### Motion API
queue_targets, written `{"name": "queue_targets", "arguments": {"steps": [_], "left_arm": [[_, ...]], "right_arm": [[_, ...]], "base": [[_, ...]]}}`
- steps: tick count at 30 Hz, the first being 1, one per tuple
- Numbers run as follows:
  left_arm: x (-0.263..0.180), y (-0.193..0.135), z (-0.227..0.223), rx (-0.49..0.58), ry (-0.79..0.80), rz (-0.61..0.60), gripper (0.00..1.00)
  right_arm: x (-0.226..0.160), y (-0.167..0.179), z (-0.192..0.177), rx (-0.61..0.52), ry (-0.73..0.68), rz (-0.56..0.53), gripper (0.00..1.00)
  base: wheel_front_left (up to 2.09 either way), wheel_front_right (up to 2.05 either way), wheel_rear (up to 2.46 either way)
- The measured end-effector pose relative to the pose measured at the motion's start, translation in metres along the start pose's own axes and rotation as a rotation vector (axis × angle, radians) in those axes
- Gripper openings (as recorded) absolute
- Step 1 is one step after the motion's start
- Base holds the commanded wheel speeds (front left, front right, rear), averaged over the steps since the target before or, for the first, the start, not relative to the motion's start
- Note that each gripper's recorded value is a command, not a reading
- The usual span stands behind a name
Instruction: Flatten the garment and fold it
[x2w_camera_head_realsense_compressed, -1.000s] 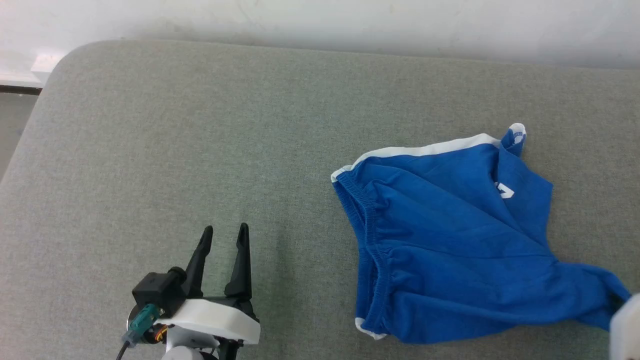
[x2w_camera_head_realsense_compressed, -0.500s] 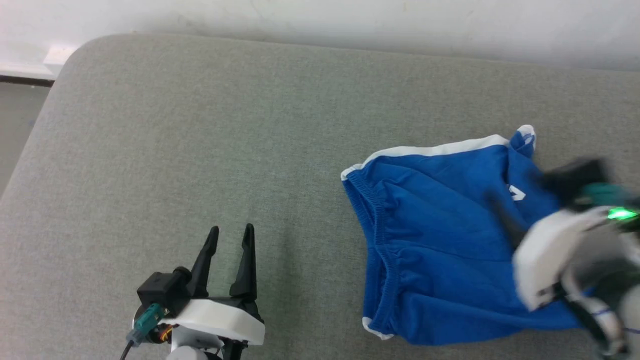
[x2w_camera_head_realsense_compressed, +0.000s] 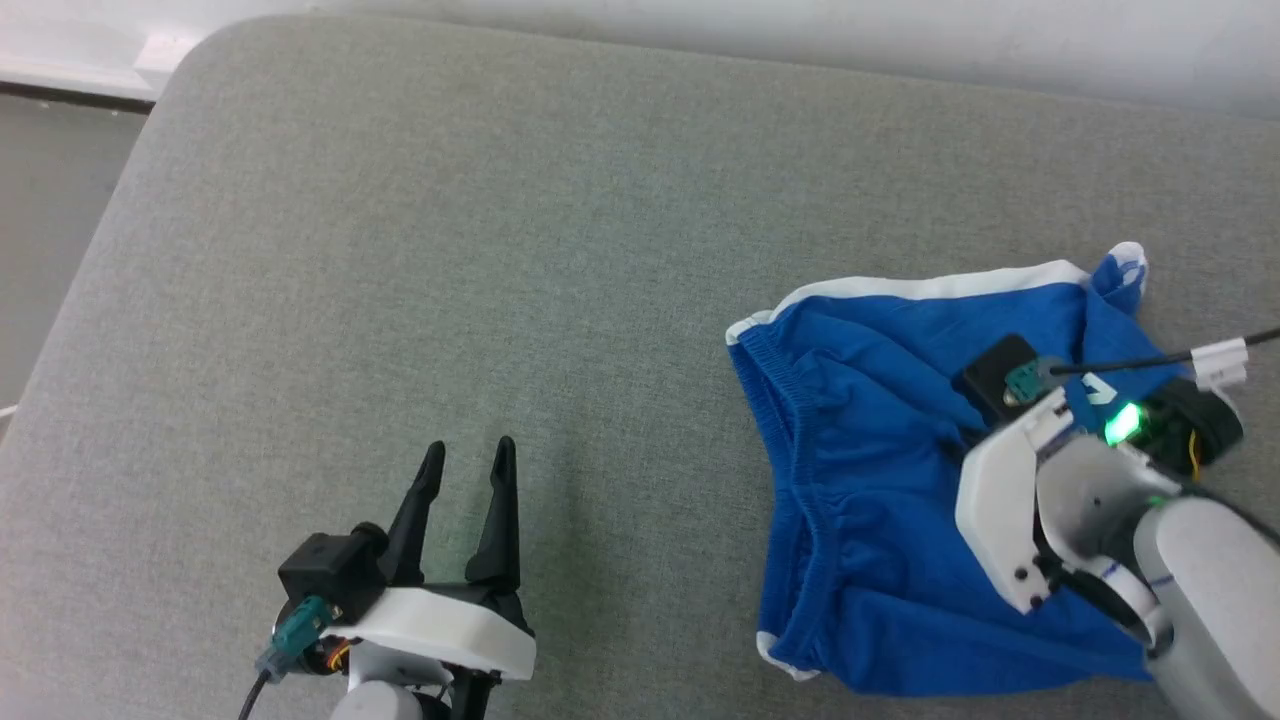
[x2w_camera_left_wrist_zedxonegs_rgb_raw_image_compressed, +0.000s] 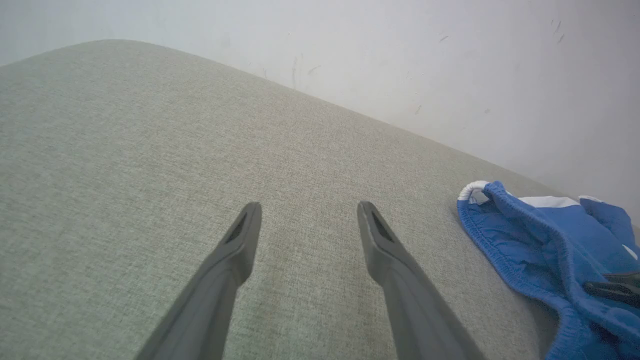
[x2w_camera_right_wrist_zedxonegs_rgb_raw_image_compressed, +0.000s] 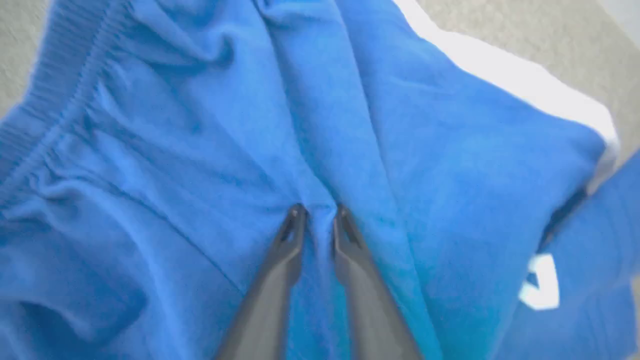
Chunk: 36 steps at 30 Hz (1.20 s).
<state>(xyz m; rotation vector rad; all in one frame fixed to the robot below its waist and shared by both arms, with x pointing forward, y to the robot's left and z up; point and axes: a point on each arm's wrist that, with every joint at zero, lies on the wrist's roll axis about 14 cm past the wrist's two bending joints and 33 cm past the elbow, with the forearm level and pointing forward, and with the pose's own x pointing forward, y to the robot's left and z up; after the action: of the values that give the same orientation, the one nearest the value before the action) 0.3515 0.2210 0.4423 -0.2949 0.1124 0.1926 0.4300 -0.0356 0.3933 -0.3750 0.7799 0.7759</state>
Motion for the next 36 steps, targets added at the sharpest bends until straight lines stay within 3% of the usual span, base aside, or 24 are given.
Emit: {"name": "queue_targets", "arguments": {"steps": [13, 18, 19, 20, 21, 25, 31, 36], "left_arm": [[0.011, -0.002, -0.003, -0.015, 0.011, -0.001, 1.0], [0.012, 0.0, -0.008, -0.016, 0.029, 0.006, 1.0], [0.012, 0.001, -0.009, -0.015, 0.031, 0.008, 1.0], [0.012, 0.001, -0.009, -0.014, 0.033, 0.01, 1.0], [0.012, 0.001, -0.01, -0.016, 0.036, 0.011, 1.0], [0.011, 0.0, -0.01, -0.021, 0.038, 0.007, 1.0], [0.007, -0.004, -0.005, -0.024, 0.019, -0.008, 1.0], [-0.003, -0.009, -0.003, -0.036, 0.01, -0.022, 1.0]], "right_arm": [[0.024, -0.026, 0.12, -0.193, -0.305, -0.044, 0.0], [0.053, -0.03, 0.128, -0.212, -0.326, -0.057, 0.0], [0.06, -0.03, 0.123, -0.205, -0.311, -0.058, 0.19], [0.068, -0.028, 0.116, -0.202, -0.289, -0.053, 0.55], [0.074, -0.025, 0.109, -0.201, -0.271, -0.045, 1.0], [0.079, -0.01, 0.109, -0.178, -0.3, -0.01, 1.0], [0.052, 0.019, 0.136, -0.143, -0.383, 0.076, 1.0], [0.022, 0.031, 0.102, -0.124, -0.253, 0.138, 1.0]], "base": [[0.0, 0.0, 0.0], [0.0, 0.0, 0.0], [0.0, 0.0, 0.0], [0.0, 0.0, 0.0], [0.0, 0.0, 0.0], [0.0, 0.0, 0.0], [0.0, 0.0, 0.0], [0.0, 0.0, 0.0]]}}
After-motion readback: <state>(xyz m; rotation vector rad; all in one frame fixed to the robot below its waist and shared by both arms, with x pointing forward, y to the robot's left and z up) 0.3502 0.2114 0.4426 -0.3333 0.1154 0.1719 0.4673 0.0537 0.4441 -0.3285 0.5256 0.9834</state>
